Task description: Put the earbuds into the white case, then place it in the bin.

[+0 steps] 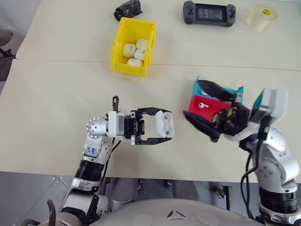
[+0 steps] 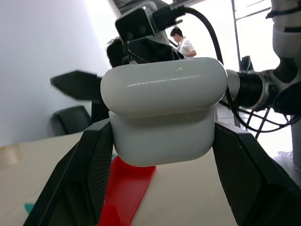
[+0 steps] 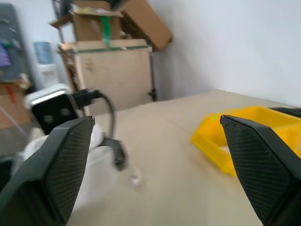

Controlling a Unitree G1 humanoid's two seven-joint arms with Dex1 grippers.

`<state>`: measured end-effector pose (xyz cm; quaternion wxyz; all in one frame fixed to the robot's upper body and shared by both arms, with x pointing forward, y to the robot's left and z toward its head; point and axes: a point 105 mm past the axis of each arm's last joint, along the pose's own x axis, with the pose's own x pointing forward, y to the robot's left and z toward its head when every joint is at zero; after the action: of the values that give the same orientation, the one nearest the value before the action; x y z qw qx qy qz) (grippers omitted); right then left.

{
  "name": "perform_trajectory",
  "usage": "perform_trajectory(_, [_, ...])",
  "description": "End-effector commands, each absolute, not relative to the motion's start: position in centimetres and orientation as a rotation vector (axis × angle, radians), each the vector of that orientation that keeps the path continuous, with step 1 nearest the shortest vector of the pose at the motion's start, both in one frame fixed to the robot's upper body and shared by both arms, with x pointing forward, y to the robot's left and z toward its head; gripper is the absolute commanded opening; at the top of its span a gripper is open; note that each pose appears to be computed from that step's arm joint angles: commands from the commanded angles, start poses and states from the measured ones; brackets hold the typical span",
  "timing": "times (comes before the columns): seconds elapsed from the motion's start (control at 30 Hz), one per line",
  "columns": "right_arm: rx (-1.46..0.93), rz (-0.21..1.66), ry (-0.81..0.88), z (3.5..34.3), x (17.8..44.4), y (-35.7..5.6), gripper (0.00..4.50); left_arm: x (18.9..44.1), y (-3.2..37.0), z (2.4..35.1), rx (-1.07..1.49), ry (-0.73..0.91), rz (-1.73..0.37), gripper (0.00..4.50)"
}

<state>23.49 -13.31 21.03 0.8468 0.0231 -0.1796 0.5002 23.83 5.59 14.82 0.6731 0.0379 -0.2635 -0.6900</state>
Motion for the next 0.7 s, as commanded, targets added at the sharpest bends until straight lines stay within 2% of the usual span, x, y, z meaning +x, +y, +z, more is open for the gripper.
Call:
perform_trajectory(0.03, [-0.057, 1.014, -0.392, 21.6, 23.1, -15.8, 4.49, 23.5, 6.3, 15.0, 0.112, -0.621, -1.536, 2.86])
perform_trajectory(0.13, [-0.166, 0.955, -0.283, 19.8, 22.8, -19.4, 4.49, 23.4, 6.6, 14.9, 0.121, -0.624, -1.525, 2.86])
perform_trajectory(0.33, [-0.265, 0.774, -0.21, 17.9, 22.4, -24.9, 4.49, 23.8, 6.4, 15.3, 0.133, -0.656, -1.496, 2.86])
perform_trajectory(0.47, [-0.325, 0.7, -0.189, 17.0, 21.9, -27.1, 4.49, 24.0, 6.3, 15.4, 0.138, -0.666, -1.485, 2.86])
perform_trajectory(0.57, [-0.378, 0.668, -0.121, 15.2, 20.7, -28.8, 4.49, 24.0, 6.3, 15.6, 0.136, -0.672, -1.482, 2.86])
perform_trajectory(0.7, [-0.378, 0.645, -0.12, 14.8, 20.4, -29.2, 4.49, 24.3, 6.2, 15.7, 0.141, -0.669, -1.487, 2.86])
